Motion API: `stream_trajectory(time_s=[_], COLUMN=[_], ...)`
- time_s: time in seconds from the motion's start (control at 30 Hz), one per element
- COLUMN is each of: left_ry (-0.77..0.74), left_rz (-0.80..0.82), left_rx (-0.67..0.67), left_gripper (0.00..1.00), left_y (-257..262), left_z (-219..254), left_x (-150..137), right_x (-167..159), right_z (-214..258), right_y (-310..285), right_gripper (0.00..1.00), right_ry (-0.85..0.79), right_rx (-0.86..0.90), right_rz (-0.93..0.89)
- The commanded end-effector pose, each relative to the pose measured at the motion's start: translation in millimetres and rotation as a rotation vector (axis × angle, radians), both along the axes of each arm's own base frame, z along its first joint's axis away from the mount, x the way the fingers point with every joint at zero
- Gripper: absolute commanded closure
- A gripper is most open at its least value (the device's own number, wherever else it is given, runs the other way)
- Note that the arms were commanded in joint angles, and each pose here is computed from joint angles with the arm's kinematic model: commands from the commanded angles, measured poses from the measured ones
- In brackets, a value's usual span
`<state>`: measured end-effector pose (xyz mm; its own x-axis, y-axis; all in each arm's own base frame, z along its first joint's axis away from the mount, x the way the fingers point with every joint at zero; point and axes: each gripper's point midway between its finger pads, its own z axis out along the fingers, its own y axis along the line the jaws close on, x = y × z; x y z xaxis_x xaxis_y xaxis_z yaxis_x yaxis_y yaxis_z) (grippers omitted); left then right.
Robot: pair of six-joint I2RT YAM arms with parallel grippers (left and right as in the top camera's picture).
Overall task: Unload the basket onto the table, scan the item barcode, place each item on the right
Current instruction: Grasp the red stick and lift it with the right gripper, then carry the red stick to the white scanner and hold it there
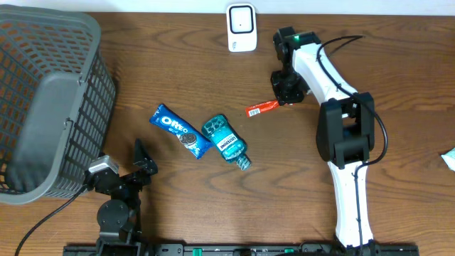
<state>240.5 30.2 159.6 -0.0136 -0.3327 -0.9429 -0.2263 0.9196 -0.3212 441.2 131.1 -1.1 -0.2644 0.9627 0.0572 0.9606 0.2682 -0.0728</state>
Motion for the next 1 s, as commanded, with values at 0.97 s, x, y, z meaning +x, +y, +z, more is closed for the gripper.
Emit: stream_trajectory(time_s=[0.97], left_ry=[0.042], left_rz=[0.002], left_rx=[0.009], left_gripper=[0.02], left_y=[1], left_z=[-17], left_x=[0], right_x=[-22], right_z=[227], right_y=[6], right_gripper=[0.99], right_ry=[-0.483], right_rx=[-0.027], right_rz=[0.012])
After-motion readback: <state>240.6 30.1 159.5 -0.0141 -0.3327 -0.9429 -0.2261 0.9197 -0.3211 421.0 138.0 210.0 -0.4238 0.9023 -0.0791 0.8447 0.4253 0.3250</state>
